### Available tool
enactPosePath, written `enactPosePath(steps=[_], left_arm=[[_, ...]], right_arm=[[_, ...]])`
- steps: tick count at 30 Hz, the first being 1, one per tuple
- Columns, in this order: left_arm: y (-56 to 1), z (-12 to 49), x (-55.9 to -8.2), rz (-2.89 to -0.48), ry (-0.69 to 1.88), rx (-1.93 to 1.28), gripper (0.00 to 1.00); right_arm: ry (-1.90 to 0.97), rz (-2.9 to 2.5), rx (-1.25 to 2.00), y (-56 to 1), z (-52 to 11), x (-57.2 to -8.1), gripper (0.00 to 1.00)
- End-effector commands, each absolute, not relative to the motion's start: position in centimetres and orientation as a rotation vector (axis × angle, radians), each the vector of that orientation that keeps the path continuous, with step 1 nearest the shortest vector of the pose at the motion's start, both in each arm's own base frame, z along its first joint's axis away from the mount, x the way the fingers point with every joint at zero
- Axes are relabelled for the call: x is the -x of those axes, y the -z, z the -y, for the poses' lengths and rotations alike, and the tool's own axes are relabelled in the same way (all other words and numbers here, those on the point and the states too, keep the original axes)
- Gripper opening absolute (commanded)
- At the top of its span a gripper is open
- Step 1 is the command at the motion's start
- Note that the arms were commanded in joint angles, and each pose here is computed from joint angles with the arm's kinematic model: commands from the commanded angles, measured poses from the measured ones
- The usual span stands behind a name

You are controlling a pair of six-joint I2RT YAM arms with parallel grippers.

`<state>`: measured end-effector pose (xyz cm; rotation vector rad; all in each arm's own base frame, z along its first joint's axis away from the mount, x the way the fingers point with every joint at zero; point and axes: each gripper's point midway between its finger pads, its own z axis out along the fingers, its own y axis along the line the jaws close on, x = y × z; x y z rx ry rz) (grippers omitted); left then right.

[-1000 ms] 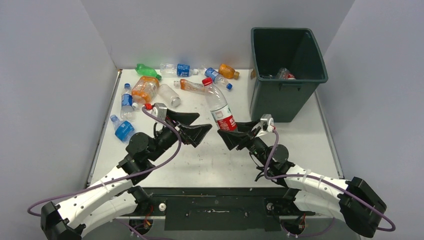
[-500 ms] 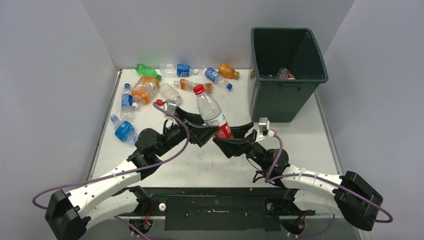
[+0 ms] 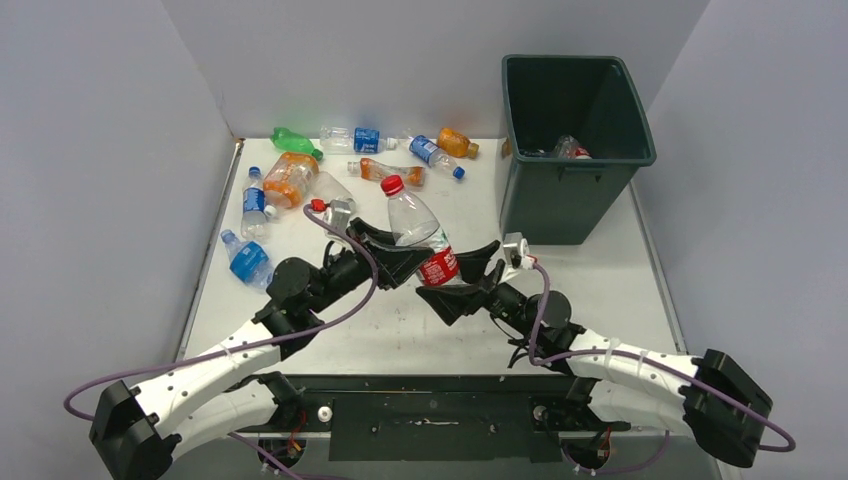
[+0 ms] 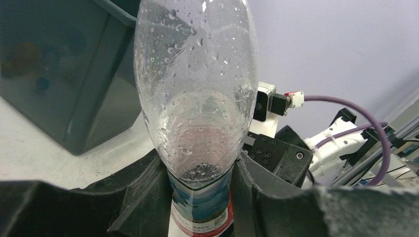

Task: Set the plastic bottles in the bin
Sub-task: Place the plastic bottle in the trash bin.

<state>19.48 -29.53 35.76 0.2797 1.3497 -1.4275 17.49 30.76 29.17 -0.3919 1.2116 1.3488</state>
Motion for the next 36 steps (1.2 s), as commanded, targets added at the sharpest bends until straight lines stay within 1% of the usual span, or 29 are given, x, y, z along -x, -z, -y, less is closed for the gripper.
enactPosePath(steps=[1,3,7,11,14,20,24,27,31,36], left_arm=[[-39.6,27.9,-18.7,-1.223,1.334,-0.358,0.30],[-39.6,27.1,-19.1,-1.260,1.225,-0.396,0.30],[-39.3,25.6,-19.9,-1.315,0.971,-0.542,0.29],[-36.7,24.8,-21.2,-1.389,0.723,-0.722,0.27],[-35.3,24.4,-21.8,-1.381,0.624,-0.764,0.24],[-33.7,24.6,-22.2,-1.367,0.610,-0.758,0.17],[-33.3,24.6,-22.1,-1.370,0.614,-0.760,0.14],[-33.2,24.6,-22.0,-1.361,0.623,-0.758,0.14],[-33.0,24.7,-21.8,-1.356,0.634,-0.762,0.14],[-32.8,24.7,-21.6,-1.354,0.644,-0.769,0.13]], right_arm=[[-1.209,-1.345,0.412,-30.0,-30.3,-18.5,0.93],[-1.098,-1.400,0.451,-30.5,-29.3,-19.0,0.90],[-0.955,-1.421,0.578,-33.4,-27.5,-18.4,0.90],[-0.884,-1.438,0.675,-36.3,-26.9,-17.9,0.90],[-0.864,-1.420,0.662,-39.2,-26.8,-18.3,0.90],[-0.874,-1.412,0.551,-42.9,-27.9,-20.3,0.94],[-0.903,-1.403,0.531,-43.9,-29.5,-21.3,0.97],[-0.915,-1.411,0.537,-43.7,-30.6,-21.9,0.98],[-0.925,-1.425,0.519,-43.2,-31.8,-22.8,0.93],[-0.977,-1.389,0.507,-43.9,-33.2,-23.1,0.88]])
